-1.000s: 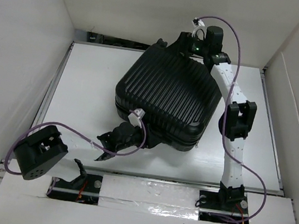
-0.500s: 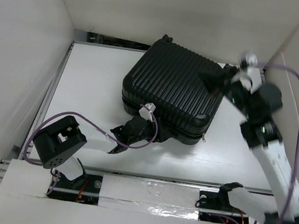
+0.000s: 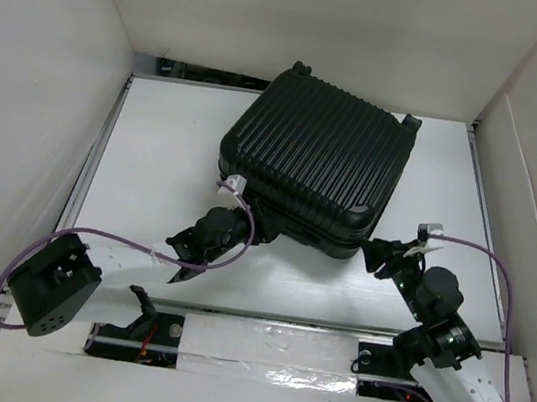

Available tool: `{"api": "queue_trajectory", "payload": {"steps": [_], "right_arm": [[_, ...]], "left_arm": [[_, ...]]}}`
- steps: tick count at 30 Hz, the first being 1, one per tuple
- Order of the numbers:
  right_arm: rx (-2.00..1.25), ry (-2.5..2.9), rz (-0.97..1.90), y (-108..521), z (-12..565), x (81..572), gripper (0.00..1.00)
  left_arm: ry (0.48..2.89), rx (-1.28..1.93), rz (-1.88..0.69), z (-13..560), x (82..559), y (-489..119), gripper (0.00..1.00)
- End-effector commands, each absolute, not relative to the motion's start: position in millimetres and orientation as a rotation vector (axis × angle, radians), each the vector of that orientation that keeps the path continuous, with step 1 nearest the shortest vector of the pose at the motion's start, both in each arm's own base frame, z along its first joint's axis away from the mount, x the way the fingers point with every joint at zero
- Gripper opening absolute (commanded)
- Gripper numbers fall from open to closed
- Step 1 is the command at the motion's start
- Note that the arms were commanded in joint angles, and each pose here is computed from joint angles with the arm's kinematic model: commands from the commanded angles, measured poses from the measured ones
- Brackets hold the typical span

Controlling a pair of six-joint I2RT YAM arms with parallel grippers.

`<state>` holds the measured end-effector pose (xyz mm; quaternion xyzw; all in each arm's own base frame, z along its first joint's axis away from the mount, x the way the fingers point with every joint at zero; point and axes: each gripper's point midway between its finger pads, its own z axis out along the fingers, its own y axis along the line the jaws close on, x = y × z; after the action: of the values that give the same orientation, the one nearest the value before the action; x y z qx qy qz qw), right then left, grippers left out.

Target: Pack the luggage

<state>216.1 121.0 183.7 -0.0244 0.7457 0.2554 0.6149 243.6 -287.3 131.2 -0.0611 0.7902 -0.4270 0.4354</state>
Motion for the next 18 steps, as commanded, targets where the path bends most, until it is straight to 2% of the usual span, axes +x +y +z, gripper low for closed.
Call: {"api": "queue_trajectory", "payload": {"steps": [1,9,11,13,18], "right_arm": [[-0.019,1.740,0.552,117.0,182.5,222.3,0.45],[0.045,1.882,0.434,110.4,166.3,234.1,0.45],[0.077,1.805,0.488,108.3,182.0,224.0,0.51],[0.142,1.733,0.535,100.5,194.0,215.7,0.62],[0.087,1.784,0.536,109.5,183.4,217.2,0.57]], "left_arm": [[1.993,-0.245,-0.924,111.8,254.0,-258.3,0.48],[2.061,-0.252,-0.924,97.7,257.4,-262.6,0.47],[2.066,-0.247,-0.924,94.1,254.8,-261.1,0.47],[2.066,-0.246,-0.924,92.2,253.8,-260.0,0.48],[2.061,-0.240,-0.953,93.1,252.5,-263.6,0.51]]}}
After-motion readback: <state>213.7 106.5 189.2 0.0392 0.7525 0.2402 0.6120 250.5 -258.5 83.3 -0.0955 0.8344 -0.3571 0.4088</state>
